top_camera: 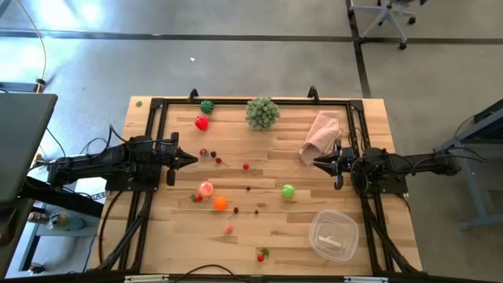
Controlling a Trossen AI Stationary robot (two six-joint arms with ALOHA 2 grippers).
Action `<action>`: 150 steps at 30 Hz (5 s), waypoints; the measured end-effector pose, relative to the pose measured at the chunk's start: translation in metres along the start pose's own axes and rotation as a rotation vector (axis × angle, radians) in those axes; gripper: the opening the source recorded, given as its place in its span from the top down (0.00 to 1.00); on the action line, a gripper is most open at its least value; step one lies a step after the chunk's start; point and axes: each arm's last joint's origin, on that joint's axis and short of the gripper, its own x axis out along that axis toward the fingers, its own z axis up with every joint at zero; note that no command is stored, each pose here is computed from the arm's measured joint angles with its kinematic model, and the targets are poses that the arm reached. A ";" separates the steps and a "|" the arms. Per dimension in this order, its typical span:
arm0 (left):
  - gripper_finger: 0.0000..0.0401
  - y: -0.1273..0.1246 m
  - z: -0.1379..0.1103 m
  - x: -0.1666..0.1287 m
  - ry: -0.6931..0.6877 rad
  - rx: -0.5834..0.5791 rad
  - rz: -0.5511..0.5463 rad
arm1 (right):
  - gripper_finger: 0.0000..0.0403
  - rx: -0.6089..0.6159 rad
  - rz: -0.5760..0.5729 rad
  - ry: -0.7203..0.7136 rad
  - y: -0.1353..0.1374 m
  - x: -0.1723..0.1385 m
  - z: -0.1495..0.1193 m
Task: Pick and placing Produce into tupperware
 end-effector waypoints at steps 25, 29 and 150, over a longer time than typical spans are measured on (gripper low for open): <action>0.96 0.000 0.000 0.000 0.000 0.000 0.000 | 0.83 0.000 0.000 0.000 0.000 0.000 0.000; 0.96 0.000 0.000 0.000 0.000 0.000 0.000 | 0.83 0.000 0.000 0.000 0.000 0.000 0.000; 0.96 -0.039 0.056 0.025 0.021 -0.040 -0.325 | 0.83 0.305 -0.398 1.035 0.168 0.079 0.078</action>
